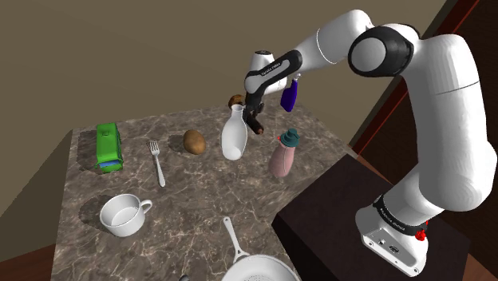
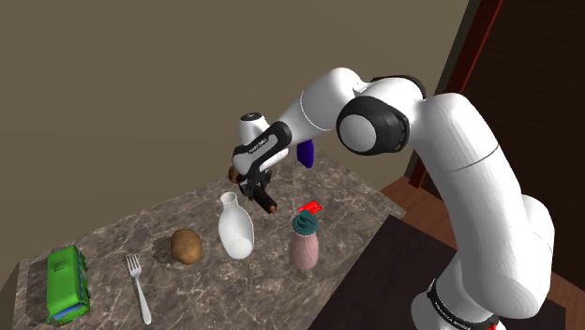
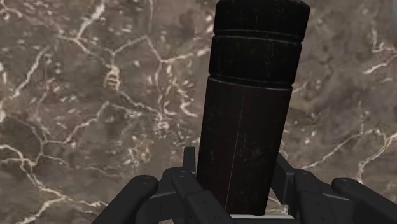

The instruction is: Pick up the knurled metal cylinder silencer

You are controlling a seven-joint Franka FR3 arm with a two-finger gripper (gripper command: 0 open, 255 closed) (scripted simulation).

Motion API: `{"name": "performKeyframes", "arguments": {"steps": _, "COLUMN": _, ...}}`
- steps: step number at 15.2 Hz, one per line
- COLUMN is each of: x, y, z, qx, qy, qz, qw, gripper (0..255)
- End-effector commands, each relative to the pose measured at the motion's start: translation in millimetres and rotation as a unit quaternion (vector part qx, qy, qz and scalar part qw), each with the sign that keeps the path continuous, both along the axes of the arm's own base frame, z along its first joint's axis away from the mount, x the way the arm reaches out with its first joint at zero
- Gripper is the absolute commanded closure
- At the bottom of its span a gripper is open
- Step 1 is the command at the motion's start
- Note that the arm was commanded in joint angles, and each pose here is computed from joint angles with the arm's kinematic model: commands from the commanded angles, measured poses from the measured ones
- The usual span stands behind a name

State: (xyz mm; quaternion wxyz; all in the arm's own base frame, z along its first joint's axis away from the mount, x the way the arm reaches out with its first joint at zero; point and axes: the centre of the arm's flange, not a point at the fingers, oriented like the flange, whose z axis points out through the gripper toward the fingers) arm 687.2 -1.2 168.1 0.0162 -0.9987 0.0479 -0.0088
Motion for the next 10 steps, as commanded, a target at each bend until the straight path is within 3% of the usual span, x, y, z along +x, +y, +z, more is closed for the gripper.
{"name": "performKeyframes", "arguments": {"steps": 1, "x": 0.8, "y": 0.1, "z": 11.1, "qx": 0.000, "qy": 0.000, "qz": 0.000, "qw": 1.0000, "gripper": 255}}
{"name": "performKeyframes", "arguments": {"steps": 10, "x": 0.8, "y": 0.1, "z": 48.8, "qx": 0.000, "qy": 0.000, "qz": 0.000, "qw": 1.0000, "gripper": 255}}
